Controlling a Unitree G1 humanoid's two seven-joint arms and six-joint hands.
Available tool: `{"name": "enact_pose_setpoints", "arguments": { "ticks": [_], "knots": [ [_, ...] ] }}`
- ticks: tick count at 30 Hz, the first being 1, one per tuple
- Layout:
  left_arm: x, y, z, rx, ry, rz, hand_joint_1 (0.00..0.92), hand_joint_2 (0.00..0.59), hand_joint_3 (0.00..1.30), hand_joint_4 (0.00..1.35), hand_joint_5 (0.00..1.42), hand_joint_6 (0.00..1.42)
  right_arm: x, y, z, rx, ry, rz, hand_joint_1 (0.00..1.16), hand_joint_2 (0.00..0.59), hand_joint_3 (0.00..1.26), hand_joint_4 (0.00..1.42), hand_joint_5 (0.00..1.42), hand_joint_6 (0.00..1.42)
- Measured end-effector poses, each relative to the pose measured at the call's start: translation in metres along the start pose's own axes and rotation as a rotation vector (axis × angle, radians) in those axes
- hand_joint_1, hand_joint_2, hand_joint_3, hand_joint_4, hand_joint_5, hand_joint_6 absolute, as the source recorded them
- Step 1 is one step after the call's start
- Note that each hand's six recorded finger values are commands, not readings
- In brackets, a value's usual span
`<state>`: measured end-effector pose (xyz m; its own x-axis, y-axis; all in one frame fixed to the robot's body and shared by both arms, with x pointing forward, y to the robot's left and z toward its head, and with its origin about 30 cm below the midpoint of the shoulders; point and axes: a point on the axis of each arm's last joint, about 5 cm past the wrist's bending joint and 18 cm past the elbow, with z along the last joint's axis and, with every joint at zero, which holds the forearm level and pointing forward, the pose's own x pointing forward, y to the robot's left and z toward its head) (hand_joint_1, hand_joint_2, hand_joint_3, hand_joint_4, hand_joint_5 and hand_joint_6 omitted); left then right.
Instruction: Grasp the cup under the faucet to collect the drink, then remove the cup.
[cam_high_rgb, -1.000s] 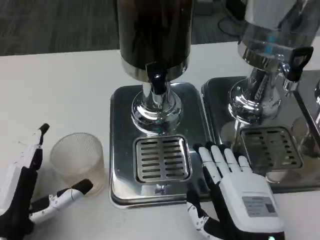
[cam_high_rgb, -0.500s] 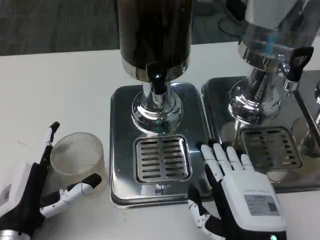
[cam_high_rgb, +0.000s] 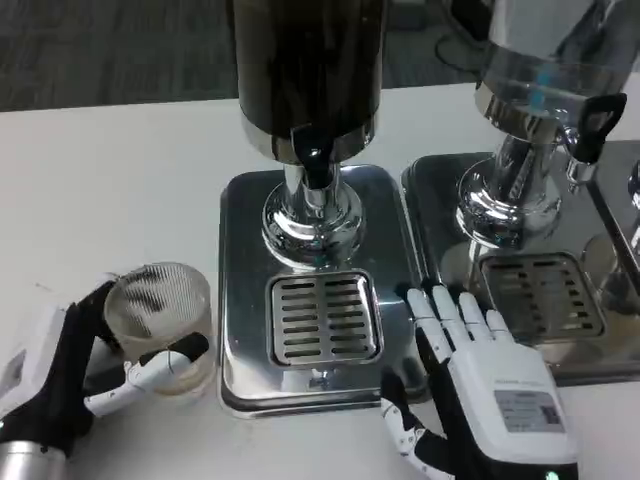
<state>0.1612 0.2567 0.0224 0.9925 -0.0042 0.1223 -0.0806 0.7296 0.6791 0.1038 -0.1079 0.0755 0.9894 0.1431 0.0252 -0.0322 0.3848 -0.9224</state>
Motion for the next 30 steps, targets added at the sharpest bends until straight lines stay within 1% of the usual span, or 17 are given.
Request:
{"name": "enact_pose_setpoints", "arguments": {
  "ticks": [2,5,10,15,17,22,26,30],
  "knots": [
    [-0.0006,-0.0009,0.0,0.001,-0.001,0.0,0.428,0.107,0.44,0.57,0.77,0.95,0.0001,-0.0001,-0.0001,0.0,0.0,0.0,0.45,0.497,0.05,0.0,0.0,0.03],
    [-0.0008,-0.0015,0.0002,0.002,-0.003,0.019,0.445,0.118,0.44,0.58,0.78,0.96,0.0005,-0.0002,0.0,0.0,-0.001,-0.002,0.45,0.497,0.05,0.0,0.0,0.03],
    [-0.0019,-0.0028,0.0001,0.02,-0.012,0.026,0.463,0.117,0.46,0.58,0.79,0.98,0.0007,-0.0004,-0.0001,-0.001,0.0,-0.003,0.45,0.497,0.05,0.0,0.0,0.03],
    [-0.0035,-0.0036,-0.0003,0.027,-0.012,0.039,0.492,0.139,0.44,0.56,0.79,0.99,0.0016,-0.0008,-0.0002,-0.001,-0.002,-0.007,0.45,0.497,0.05,0.0,0.0,0.03],
    [-0.004,-0.0041,-0.0003,0.037,-0.017,0.046,0.5,0.147,0.44,0.57,0.79,1.02,0.0022,-0.0011,-0.0002,-0.002,-0.003,-0.009,0.45,0.497,0.05,0.0,0.0,0.03],
    [-0.0054,-0.0046,0.0007,0.053,-0.025,0.061,0.516,0.142,0.46,0.58,0.81,1.04,0.0026,-0.0014,-0.0007,-0.004,-0.002,-0.011,0.45,0.497,0.05,0.0,0.0,0.03],
    [-0.0029,-0.0036,0.0042,0.052,-0.053,0.088,0.514,0.141,0.45,0.58,0.81,1.04,0.0032,-0.0019,-0.0012,-0.005,0.001,-0.015,0.45,0.497,0.05,0.0,0.0,0.03],
    [-0.0015,-0.0033,0.0058,0.05,-0.066,0.1,0.513,0.141,0.45,0.58,0.8,1.03,0.0033,-0.002,-0.0014,-0.005,0.002,-0.015,0.45,0.497,0.05,0.0,0.0,0.03]
  ]
}}
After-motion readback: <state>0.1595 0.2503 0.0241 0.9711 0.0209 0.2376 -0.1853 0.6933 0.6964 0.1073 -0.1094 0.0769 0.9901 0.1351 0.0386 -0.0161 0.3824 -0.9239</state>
